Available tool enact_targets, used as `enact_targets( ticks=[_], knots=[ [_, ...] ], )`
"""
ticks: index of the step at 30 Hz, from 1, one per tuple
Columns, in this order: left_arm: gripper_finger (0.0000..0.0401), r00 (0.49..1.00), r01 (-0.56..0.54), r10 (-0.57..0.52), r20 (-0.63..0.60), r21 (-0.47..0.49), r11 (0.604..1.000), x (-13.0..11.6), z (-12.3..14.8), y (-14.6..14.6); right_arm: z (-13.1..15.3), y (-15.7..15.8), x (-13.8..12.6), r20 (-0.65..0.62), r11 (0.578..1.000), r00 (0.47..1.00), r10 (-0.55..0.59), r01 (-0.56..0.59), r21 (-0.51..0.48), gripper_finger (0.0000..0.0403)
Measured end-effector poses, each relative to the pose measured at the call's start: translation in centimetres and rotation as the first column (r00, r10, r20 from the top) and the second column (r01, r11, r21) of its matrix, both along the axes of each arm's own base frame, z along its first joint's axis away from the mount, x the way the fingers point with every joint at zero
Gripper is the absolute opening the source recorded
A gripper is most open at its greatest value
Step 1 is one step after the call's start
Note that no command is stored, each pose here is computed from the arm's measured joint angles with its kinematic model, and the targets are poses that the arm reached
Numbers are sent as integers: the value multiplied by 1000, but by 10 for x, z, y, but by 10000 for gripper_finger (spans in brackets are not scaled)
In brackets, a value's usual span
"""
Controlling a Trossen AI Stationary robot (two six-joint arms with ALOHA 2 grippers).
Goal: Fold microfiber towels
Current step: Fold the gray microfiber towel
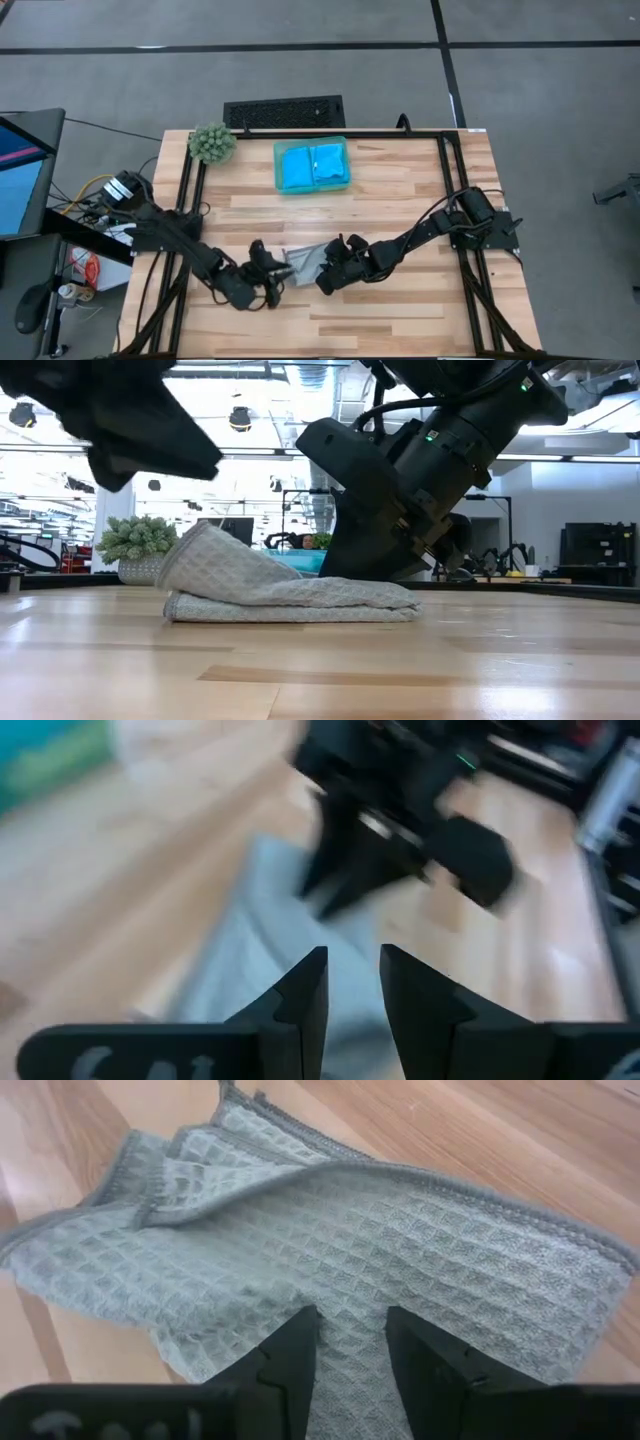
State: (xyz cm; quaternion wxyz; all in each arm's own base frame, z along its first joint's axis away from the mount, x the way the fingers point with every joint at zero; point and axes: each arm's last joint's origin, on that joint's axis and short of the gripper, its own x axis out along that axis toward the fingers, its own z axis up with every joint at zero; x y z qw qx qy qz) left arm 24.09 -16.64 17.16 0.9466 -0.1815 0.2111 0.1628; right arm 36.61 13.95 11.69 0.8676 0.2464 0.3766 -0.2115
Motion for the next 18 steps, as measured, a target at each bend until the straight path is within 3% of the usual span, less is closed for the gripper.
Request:
enact_targets(
  ticks=[5,7,9,12,16,18],
  knots=[
    [87,995,63,-75,-66,-162,985,-1,-18,-14,0,0,0,1,1000,1000,0,0,1,153],
    [87,981,125,-149,-122,-183,975,-1,-27,-18,0,0,0,4,1000,1000,0,0,2,155],
    [87,948,248,-264,-178,-109,963,-4,-33,-25,0,0,1,7,1000,1000,0,0,3,157],
    [87,900,408,-389,-198,66,911,-2,-20,-41,0,-1,1,7,1000,1000,1,-1,0,159],
    [87,903,405,-326,-280,297,865,3,2,-48,0,-1,1,7,1000,1000,1,-1,0,160],
    [87,902,401,-297,-312,355,844,6,12,-49,0,-1,1,8,1000,1000,2,-2,1,158]
  ],
)
